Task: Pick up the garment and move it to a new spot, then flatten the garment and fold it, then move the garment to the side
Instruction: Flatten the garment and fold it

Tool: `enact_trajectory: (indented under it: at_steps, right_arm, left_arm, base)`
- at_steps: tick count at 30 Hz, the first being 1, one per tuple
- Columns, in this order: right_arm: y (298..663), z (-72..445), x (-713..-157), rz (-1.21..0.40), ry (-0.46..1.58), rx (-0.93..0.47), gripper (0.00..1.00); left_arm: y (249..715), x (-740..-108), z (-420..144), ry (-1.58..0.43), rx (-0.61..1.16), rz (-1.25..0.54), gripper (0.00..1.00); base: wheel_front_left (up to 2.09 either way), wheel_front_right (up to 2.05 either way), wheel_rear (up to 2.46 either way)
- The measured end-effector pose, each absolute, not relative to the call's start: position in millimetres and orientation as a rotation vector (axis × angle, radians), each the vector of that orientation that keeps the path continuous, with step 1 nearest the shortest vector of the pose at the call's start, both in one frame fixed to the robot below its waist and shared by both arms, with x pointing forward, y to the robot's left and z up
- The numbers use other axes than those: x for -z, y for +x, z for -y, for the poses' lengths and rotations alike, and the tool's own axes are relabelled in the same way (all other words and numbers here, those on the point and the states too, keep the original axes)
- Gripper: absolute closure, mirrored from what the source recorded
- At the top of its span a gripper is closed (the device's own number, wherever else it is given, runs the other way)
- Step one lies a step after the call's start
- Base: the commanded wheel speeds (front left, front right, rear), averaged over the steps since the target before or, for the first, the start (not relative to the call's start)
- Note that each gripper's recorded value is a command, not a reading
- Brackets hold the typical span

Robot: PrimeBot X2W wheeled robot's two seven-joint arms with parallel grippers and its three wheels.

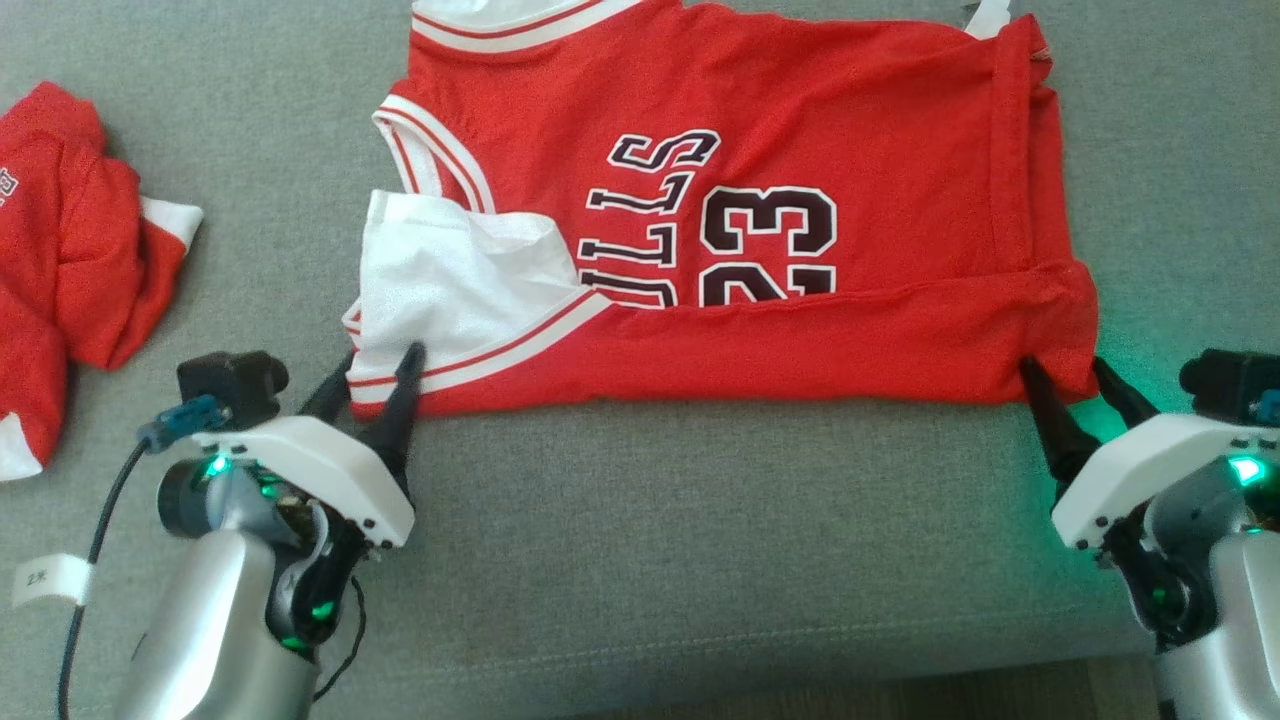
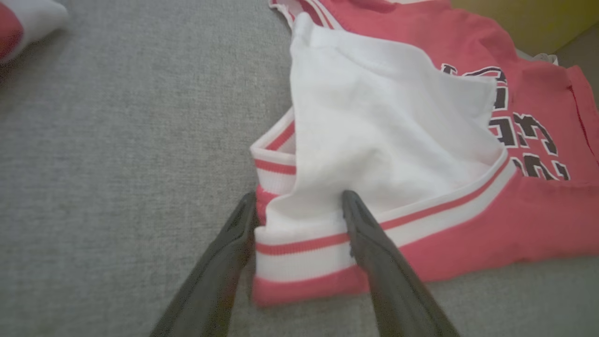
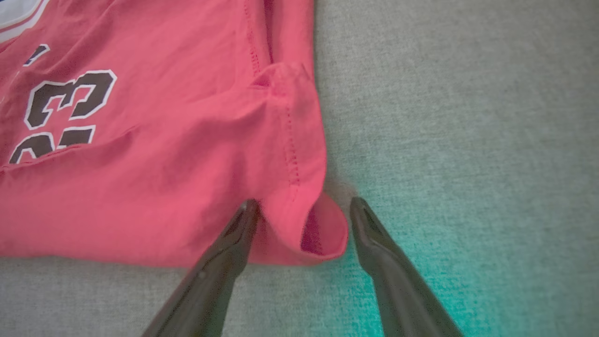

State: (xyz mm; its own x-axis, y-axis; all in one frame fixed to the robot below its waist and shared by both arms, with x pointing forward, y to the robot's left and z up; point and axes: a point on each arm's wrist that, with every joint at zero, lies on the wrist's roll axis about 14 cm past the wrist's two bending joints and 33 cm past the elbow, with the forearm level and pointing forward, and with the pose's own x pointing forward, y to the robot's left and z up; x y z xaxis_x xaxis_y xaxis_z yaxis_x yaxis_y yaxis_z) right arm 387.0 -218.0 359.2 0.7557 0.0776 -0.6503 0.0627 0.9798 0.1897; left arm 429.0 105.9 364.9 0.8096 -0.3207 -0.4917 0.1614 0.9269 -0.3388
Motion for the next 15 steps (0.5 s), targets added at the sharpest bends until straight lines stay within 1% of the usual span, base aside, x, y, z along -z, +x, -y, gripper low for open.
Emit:
enact_trajectory:
  at_steps: [1, 2, 7, 11, 15]
  right_arm:
    - [388, 217, -359, -0.719, 0.212, -0.01, 0.56]
    - [390, 217, -359, -0.718, 0.217, -0.011, 1.0]
    - [392, 215, -363, -0.705, 0.235, -0.017, 1.0]
    - [392, 212, -376, -0.66, 0.243, -0.029, 1.0]
    - [378, 208, -379, -0.658, 0.25, -0.037, 1.0]
  left_arm:
    - [429, -364, -106, -0.288, 0.265, -0.576, 1.0]
    - [428, -364, -106, -0.286, 0.267, -0.579, 1.0]
    - [426, -369, -104, -0.285, 0.273, -0.557, 1.0]
    - [415, -377, -108, -0.295, 0.248, -0.531, 1.0]
    - [395, -380, -117, -0.317, 0.209, -0.534, 1.0]
  base:
    - [0.0, 0.0, 0.0]
    - [0.0, 0.0, 0.0]
    - [0.0, 0.0, 0.0]
    - [0.0, 0.0, 0.0]
    - [0.0, 0.0, 0.0]
